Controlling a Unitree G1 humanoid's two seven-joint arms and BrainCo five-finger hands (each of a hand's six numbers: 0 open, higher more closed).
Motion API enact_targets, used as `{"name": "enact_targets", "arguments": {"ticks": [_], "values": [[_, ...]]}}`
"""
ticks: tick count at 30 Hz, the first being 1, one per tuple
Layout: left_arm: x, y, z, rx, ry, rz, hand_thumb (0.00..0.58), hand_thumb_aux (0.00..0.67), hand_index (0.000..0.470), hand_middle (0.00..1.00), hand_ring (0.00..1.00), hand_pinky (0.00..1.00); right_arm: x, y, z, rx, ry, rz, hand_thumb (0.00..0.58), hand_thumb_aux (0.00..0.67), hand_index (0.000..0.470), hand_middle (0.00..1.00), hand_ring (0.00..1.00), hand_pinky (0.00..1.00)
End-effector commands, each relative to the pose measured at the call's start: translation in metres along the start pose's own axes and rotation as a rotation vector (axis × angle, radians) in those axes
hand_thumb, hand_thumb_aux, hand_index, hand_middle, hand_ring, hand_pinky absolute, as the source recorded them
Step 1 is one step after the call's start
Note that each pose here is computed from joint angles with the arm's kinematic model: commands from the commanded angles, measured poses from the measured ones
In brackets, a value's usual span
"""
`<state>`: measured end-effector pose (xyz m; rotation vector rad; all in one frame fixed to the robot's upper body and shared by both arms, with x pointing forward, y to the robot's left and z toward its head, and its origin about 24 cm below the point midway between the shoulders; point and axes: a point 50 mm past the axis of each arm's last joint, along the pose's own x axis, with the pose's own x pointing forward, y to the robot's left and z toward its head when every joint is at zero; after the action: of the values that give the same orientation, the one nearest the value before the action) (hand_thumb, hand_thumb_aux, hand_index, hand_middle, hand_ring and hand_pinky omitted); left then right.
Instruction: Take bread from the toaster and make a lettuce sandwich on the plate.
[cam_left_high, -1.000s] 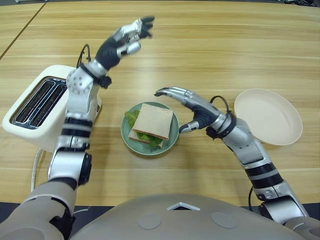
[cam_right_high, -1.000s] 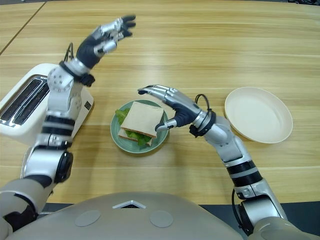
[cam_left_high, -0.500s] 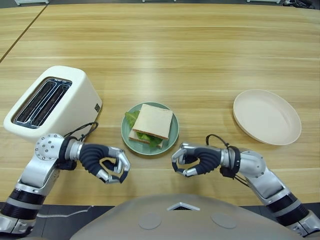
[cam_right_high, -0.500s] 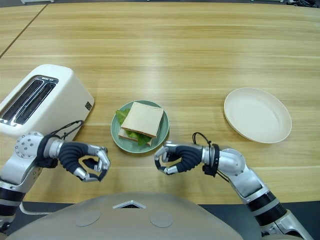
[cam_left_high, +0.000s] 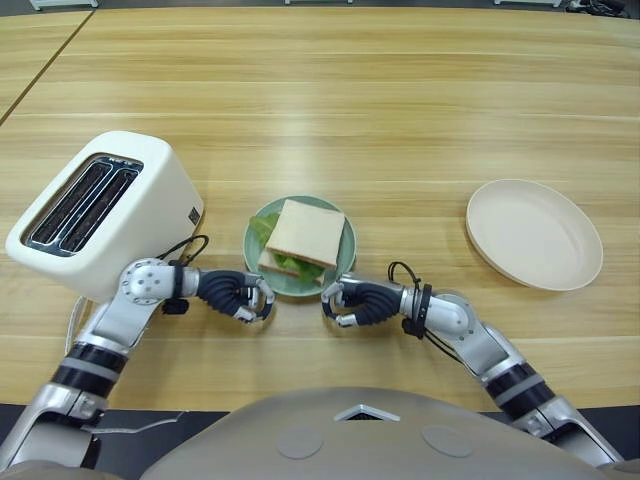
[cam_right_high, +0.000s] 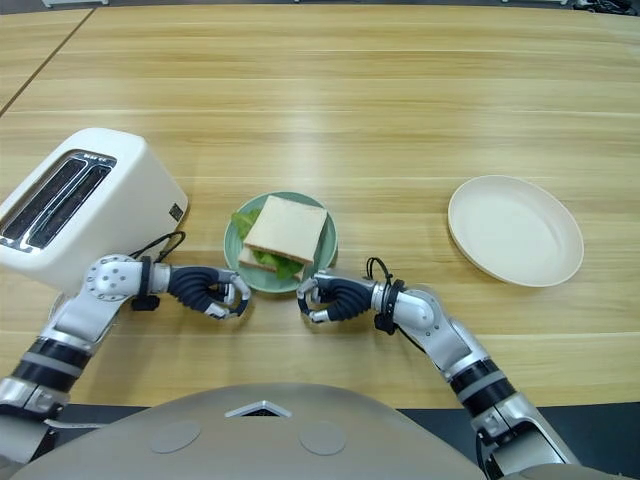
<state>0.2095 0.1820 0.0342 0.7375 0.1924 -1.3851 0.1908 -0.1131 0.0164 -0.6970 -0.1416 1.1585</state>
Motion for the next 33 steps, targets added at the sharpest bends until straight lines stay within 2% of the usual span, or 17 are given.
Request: {"name": "enact_targets", "arguments": {"ticks": [1, 9, 12, 13, 14, 15, 16, 17, 18, 20, 22, 24, 27, 30, 33], "values": [[0.021, 0.008, -0.007, 0.04, 0.056, 0.024, 0.58, 0.67, 0.47, 1.0, 1.0, 1.0, 0.005, -0.008, -0.016, -0.057, 0.083, -0.046, 0.58, 0.67, 0.47, 1.0, 1.0, 1.0], [0.067, 0.036, -0.022, 0.051, 0.128, 0.193, 0.58, 0.67, 0.47, 1.0, 1.0, 1.0, 0.016, -0.051, -0.042, -0.182, 0.183, -0.23, 0.58, 0.67, 0.47, 1.0, 1.0, 1.0], [0.076, 0.044, -0.023, 0.019, 0.095, 0.244, 0.58, 0.67, 0.47, 1.0, 1.0, 1.0, 0.015, -0.071, -0.049, -0.206, 0.208, -0.342, 0.58, 0.67, 0.47, 1.0, 1.0, 1.0], [0.076, 0.047, -0.021, -0.007, 0.059, 0.268, 0.58, 0.67, 0.47, 0.91, 0.91, 0.91, 0.015, -0.075, -0.048, -0.206, 0.196, -0.377, 0.58, 0.67, 0.47, 1.0, 1.0, 1.0], [0.074, 0.051, -0.018, -0.031, 0.019, 0.311, 0.58, 0.67, 0.47, 0.0, 0.0, 0.0, 0.014, -0.078, -0.046, -0.206, 0.178, -0.411, 0.58, 0.67, 0.47, 0.72, 0.72, 0.72], [0.069, 0.056, -0.017, -0.052, -0.019, 0.364, 0.578, 0.628, 0.441, 0.0, 0.0, 0.0, 0.013, -0.08, -0.043, -0.203, 0.154, -0.448, 0.58, 0.67, 0.47, 0.24, 0.24, 0.24], [0.062, 0.06, -0.015, -0.076, -0.058, 0.418, 0.0, 0.0, 0.0, 0.0, 0.0, 0.0, 0.01, -0.083, -0.039, -0.199, 0.127, -0.486, 0.436, 0.336, 0.236, 0.0, 0.0, 0.0], [0.053, 0.062, -0.013, -0.114, -0.114, 0.471, 0.0, 0.0, 0.0, 0.0, 0.0, 0.0, 0.005, -0.086, -0.033, -0.19, 0.089, -0.53, 0.265, 0.176, 0.123, 0.0, 0.0, 0.0], [0.044, 0.063, -0.01, -0.151, -0.17, 0.508, 0.0, 0.0, 0.0, 0.0, 0.0, 0.0, 0.0, -0.088, -0.027, -0.182, 0.053, -0.572, 0.0, 0.0, 0.0, 0.0, 0.0, 0.0], [0.019, 0.062, 0.006, -0.196, -0.341, 0.633, 0.0, 0.0, 0.0, 0.0, 0.0, 0.0, -0.016, -0.093, -0.005, -0.166, -0.063, -0.691, 0.0, 0.0, 0.0, 0.0, 0.0, 0.0], [-0.007, 0.07, 0.026, -0.244, -0.506, 0.914, 0.0, 0.0, 0.0, 0.0, 0.0, 0.0, -0.034, -0.1, 0.023, -0.173, -0.196, -0.858, 0.0, 0.0, 0.0, 0.0, 0.0, 0.0], [-0.016, 0.071, 0.036, -0.396, -0.602, 1.133, 0.0, 0.0, 0.0, 0.0, 0.0, 0.0, -0.047, -0.102, 0.043, -0.179, -0.272, -1.025, 0.0, 0.0, 0.0, 0.0, 0.0, 0.0], [-0.001, 0.059, 0.039, -0.415, -0.476, 1.229, 0.0, 0.0, 0.0, 0.0, 0.0, 0.0, -0.052, -0.093, 0.052, -0.171, -0.278, -1.148, 0.0, 0.0, 0.0, 0.0, 0.0, 0.0], [0.015, 0.06, 0.028, -0.379, -0.365, 1.333, 0.0, 0.0, 0.0, 0.0, 0.0, 0.0, -0.058, -0.085, 0.04, -0.133, -0.203, -1.189, 0.0, 0.0, 0.0, 0.0, 0.0, 0.0], [0.022, 0.045, 0.018, -0.178, -0.253, 1.317, 0.0, 0.0, 0.0, 0.0, 0.0, 0.0, -0.064, -0.072, 0.029, -0.09, -0.145, -1.174, 0.0, 0.0, 0.0, 0.0, 0.0, 0.0]]}}
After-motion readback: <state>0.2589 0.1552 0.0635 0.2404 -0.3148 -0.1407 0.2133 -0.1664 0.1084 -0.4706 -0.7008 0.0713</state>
